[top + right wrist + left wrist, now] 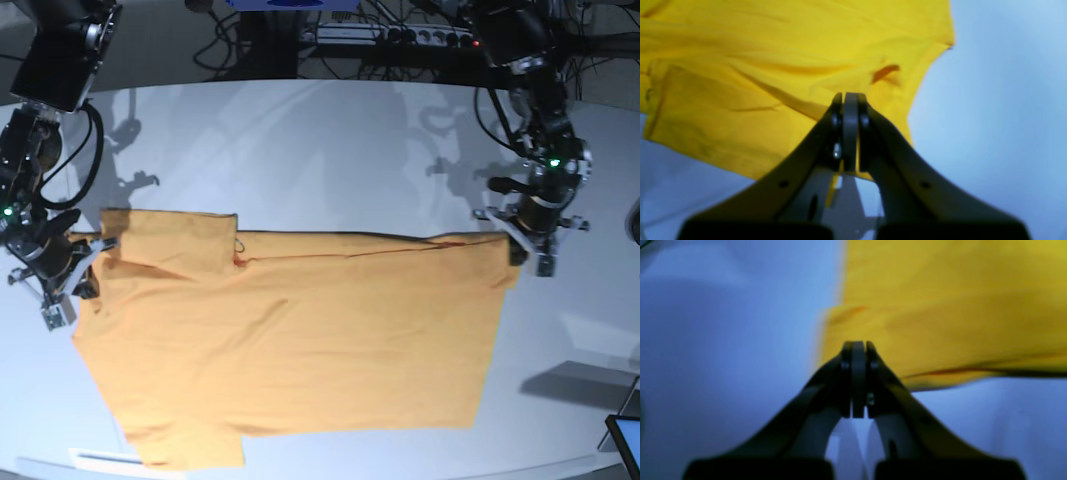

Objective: Fold the T-shirt properly
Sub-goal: 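Lower the held shirt edge back onto the table with both grippers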

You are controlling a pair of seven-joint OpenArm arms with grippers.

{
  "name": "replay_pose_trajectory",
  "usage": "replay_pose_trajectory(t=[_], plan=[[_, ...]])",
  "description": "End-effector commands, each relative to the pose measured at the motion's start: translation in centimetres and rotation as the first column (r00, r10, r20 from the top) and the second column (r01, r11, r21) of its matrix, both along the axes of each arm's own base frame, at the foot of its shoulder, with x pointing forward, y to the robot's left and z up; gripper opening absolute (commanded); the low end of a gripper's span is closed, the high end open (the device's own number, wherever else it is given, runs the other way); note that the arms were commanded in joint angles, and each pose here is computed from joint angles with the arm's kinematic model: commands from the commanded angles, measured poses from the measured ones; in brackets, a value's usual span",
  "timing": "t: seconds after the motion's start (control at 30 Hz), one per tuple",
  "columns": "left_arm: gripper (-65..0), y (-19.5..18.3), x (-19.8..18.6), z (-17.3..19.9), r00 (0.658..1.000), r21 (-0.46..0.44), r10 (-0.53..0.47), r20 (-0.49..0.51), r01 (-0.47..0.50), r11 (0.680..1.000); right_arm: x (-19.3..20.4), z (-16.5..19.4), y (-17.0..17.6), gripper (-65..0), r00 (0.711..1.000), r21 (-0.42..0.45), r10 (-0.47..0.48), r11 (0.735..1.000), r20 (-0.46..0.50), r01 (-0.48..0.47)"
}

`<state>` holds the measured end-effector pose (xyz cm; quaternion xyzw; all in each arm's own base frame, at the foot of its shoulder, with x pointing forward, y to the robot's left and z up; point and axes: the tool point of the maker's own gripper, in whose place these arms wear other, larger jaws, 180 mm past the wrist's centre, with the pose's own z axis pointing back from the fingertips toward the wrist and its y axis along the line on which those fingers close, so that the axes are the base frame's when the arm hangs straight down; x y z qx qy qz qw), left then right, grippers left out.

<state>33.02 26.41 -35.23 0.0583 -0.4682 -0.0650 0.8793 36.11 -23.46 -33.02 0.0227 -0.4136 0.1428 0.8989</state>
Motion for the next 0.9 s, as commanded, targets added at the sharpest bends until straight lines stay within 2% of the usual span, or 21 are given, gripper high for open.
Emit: replay_pose_trajectory(t=[0.0, 0.1, 0.2, 0.3, 0.37, 0.57, 0.73, 0.8, 0.87], plan=[[-65.0, 0.6, 0.6, 0.7, 0.999, 0.014, 0.011, 0.037, -0.012, 1.0, 1.0, 1.8, -0.3, -64.6, 0.998, -0.006, 0.004, 1.0, 0.06, -0.004], [-65.0, 0.4, 0.7, -0.3, 0.999, -0.025, 0.015, 0.039, -0.014, 1.0, 0.9, 1.1, 0.0, -64.6, 0.999, 0.001, 0.011, 1.0, 0.039, -0.011], [-65.0, 0.3, 0.9, -0.5, 0.998, -0.038, 0.014, 0.061, -0.012, 0.999, 1.0, -0.2, 1.4, -64.6, 0.997, -0.019, 0.08, 0.997, -0.004, -0.08], [-65.0, 0.4, 1.0, -0.3, 0.997, -0.034, 0.013, 0.078, -0.011, 0.999, 1.4, -0.4, 3.9, -64.6, 0.986, -0.024, 0.167, 0.986, 0.029, -0.166], [-65.0, 0.6, 1.1, -0.1, 0.996, -0.031, 0.013, 0.09, -0.01, 0.999, 1.2, -0.9, 4.7, -64.6, 0.982, -0.021, 0.184, 0.983, 0.042, -0.183], [-65.0, 0.5, 2.2, 1.3, 0.988, -0.026, 0.006, 0.151, -0.002, 1.0, 1.8, -2.1, 4.1, -64.6, 0.988, -0.132, 0.143, 0.982, 0.053, -0.135], [-65.0, 0.4, 3.0, 3.0, 0.97, -0.022, -0.009, 0.243, 0.015, 1.0, 2.2, -3.8, 3.8, -64.7, 0.984, -0.269, 0.164, 0.953, 0.065, -0.141], [-65.0, 0.4, 3.2, 3.6, 0.962, -0.021, -0.014, 0.274, 0.02, 1.0, 2.3, -4.4, 4.3, -64.7, 0.98, -0.301, 0.186, 0.941, 0.076, -0.155], [-65.0, 0.4, 3.4, 4.1, 0.955, -0.013, -0.025, 0.295, 0.031, 0.999, 2.4, -4.7, 4.7, -64.7, 0.975, -0.296, 0.201, 0.941, 0.093, -0.166]])
